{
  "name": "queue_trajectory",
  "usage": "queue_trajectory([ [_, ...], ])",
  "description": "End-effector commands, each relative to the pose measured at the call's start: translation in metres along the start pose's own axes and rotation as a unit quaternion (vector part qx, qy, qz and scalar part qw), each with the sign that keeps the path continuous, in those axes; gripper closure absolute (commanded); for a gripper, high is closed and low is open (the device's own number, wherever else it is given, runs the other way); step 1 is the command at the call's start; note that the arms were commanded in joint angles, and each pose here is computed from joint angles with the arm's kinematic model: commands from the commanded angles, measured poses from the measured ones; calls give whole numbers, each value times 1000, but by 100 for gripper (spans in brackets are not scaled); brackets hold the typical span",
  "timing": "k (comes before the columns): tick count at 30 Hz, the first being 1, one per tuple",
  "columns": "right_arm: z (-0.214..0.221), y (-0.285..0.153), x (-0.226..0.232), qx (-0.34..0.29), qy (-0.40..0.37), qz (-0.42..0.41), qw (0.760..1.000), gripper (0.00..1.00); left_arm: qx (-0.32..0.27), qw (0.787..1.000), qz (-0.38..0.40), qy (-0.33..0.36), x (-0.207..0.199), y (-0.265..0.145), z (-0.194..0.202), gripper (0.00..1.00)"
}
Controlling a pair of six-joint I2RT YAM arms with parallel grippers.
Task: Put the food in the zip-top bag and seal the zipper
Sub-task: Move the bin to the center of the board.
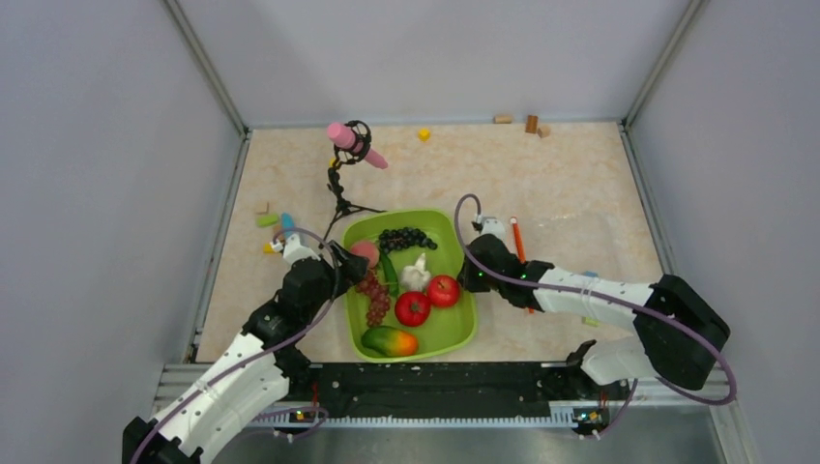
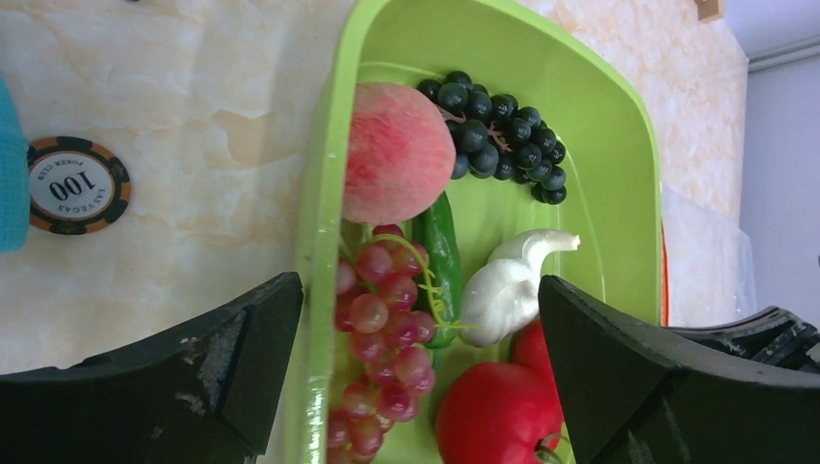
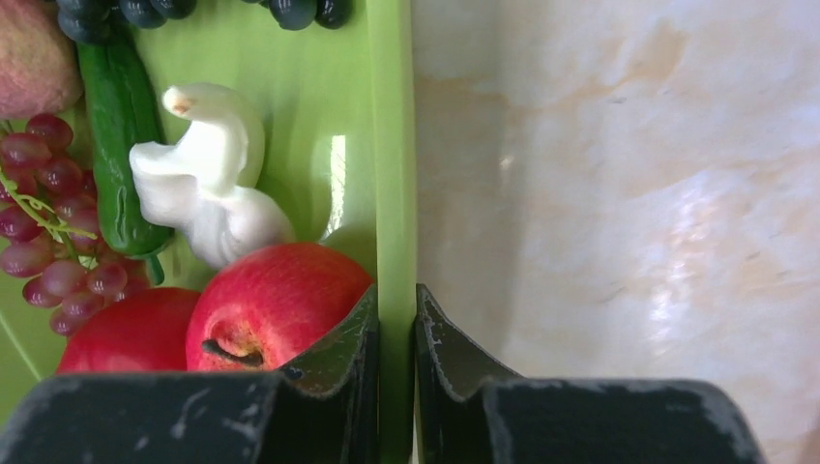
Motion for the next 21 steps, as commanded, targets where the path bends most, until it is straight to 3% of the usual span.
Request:
queue_trajectory([
  [1, 2, 4, 35, -44, 63, 23, 997, 87, 4, 1000, 11, 1, -9, -10, -6, 3],
  [5, 1, 6, 52, -59, 84, 31, 994, 87, -5, 1000, -14, 11, -5, -12, -8, 3],
  [10, 2, -4, 70, -83, 86, 4, 993, 75, -16, 999, -31, 19, -1, -10, -9, 3],
  [12, -3, -10, 69, -98, 68, -2, 993, 56, -23, 999, -26, 24, -4, -10, -12, 3],
  [14, -11, -22, 64, -108, 33, 7, 994, 32, -26, 999, -21, 28, -7, -10, -14, 3],
  [17, -24, -44, 49, -119, -24, 62, 991, 4, -30, 999, -22, 35, -10, -10, -17, 3],
  [21, -34, -66, 8, -122, -60, 176, 975, 1, -51, 997, -43, 33, -12, -12, -24, 3],
])
Point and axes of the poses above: each gripper's point midway between its finger pads, its own y axis out along the fingers, its own x axis along the line the jaws close on, z = x × y, the point moved 10 cm from there along -y, back along the fingers, and after that the axes turned 7 degrees about -y, right-handed, at the moved point
